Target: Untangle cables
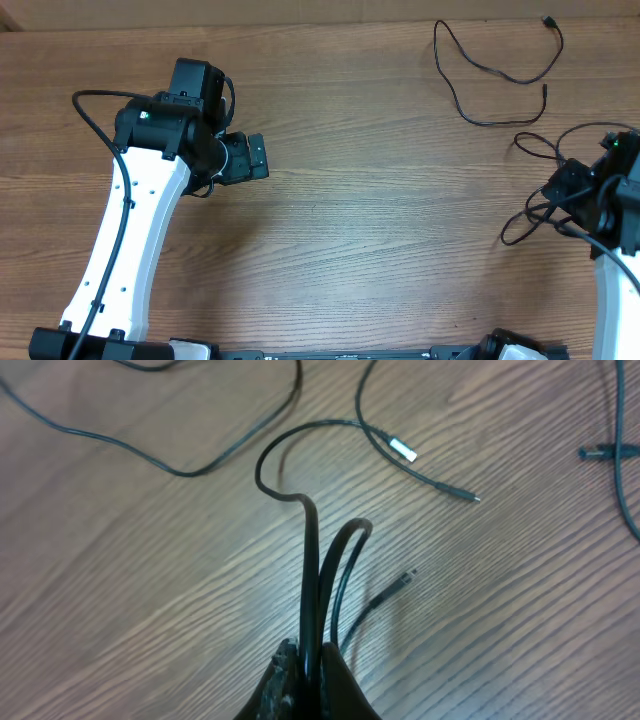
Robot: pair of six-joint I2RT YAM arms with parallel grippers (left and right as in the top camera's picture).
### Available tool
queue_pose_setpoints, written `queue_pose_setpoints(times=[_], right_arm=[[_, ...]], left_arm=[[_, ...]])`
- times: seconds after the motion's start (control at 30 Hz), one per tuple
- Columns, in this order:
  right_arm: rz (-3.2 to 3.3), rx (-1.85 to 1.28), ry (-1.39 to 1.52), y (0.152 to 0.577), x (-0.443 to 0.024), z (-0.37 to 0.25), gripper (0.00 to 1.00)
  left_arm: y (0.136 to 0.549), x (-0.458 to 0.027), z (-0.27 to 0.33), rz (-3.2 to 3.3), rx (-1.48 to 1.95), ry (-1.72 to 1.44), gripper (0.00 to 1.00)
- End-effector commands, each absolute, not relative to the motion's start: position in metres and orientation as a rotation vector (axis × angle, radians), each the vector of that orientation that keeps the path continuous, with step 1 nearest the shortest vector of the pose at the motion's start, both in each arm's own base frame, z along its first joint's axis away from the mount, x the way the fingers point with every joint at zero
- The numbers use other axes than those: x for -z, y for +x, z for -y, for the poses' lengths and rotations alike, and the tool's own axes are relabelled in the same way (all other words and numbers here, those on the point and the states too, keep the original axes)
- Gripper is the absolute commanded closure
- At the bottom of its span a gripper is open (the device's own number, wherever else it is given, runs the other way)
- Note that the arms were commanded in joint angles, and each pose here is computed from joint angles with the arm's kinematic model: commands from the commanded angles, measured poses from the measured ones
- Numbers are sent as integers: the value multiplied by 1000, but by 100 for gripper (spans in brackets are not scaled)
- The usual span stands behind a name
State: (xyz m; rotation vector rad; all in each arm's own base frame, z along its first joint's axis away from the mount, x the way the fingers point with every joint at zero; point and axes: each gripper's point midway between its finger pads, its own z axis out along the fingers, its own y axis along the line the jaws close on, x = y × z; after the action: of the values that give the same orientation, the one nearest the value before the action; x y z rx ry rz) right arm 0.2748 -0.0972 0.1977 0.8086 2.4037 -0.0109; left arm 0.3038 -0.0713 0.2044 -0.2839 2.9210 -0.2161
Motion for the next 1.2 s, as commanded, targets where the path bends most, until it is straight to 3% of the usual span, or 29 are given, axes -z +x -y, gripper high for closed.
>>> queue_pose_setpoints(times=[0.0,0.17,0.7,1.03,1.17], right_arm=[[-2524,-134,745,282,-166,76,96],[-2539,-402,598,299,-169,30,96],[-2575,-503,107,295,-183,-73,96],[-2536,168,268,302,-176,9,96],[-2507,267,252,309,-179,21,96]], left_arm=[[304,-205,71,-2915,205,-291,1],[304,-205,71,-2915,205,-291,0],[304,-205,71,-2915,205,-291,0],[304,-205,71,-2915,205,-291,1],[304,-205,71,-2915,205,-291,0]])
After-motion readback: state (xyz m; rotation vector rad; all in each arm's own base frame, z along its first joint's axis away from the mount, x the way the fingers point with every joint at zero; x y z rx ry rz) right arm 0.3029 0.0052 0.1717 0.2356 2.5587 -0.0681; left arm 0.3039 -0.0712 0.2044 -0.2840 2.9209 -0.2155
